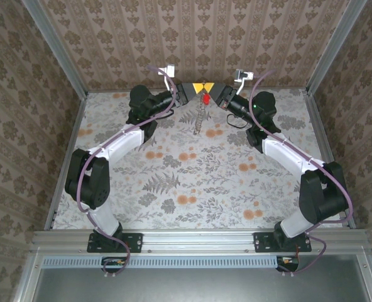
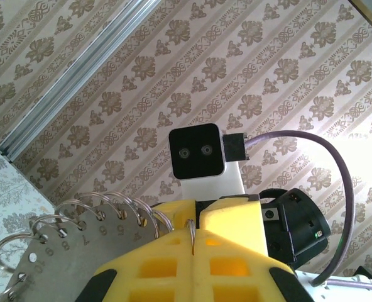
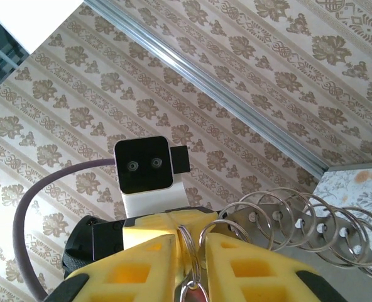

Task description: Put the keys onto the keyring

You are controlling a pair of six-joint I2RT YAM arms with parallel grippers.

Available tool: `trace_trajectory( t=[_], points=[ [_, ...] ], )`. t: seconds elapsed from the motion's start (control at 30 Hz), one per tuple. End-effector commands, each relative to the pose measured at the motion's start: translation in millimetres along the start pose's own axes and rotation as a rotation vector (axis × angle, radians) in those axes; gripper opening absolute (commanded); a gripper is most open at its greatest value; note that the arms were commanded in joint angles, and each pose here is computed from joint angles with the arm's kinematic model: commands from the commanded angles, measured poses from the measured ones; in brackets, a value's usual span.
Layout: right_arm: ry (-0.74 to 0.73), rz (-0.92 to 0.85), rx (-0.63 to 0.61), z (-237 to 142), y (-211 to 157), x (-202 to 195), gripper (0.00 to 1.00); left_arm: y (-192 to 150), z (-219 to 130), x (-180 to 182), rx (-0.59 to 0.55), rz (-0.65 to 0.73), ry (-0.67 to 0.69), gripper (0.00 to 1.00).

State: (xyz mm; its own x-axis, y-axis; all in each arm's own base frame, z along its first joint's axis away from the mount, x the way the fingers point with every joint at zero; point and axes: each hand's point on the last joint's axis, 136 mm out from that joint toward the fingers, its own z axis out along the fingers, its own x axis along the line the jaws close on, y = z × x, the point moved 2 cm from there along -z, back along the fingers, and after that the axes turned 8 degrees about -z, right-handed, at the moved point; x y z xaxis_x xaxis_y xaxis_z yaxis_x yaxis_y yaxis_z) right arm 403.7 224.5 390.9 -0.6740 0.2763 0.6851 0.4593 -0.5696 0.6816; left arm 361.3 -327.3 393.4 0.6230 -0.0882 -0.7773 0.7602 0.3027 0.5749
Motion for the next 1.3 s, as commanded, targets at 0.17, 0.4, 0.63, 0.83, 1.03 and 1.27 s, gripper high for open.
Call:
trace_trajectory(
  t=[0.17,0.4,0.63,0.83,1.03,1.27],
  points=[
    [0.053,-0.036,0.002,6,6,16,0.1,1,1,-9,-0.005,0.038,-0.038,0.0],
    [0.047,-0.042,0.02,4,3,14,0.0,1,2,-12,0.007,0.06,-0.036,0.0],
    [0.017,-0.088,0.082,-2,2,6,0.0,10,-15,-20,0.034,0.155,0.035,0.34],
    [0.04,-0.148,0.2,-5,-3,4,0.0,18,-39,-20,0.11,0.238,0.134,0.45],
    [0.099,-0.221,0.351,-11,-11,3,0.0,7,-46,-24,0.277,0.282,0.137,0.48],
    [0.122,-0.244,0.434,-13,-17,-1,0.0,-1,-43,-29,0.38,0.278,0.071,0.42]
  ],
)
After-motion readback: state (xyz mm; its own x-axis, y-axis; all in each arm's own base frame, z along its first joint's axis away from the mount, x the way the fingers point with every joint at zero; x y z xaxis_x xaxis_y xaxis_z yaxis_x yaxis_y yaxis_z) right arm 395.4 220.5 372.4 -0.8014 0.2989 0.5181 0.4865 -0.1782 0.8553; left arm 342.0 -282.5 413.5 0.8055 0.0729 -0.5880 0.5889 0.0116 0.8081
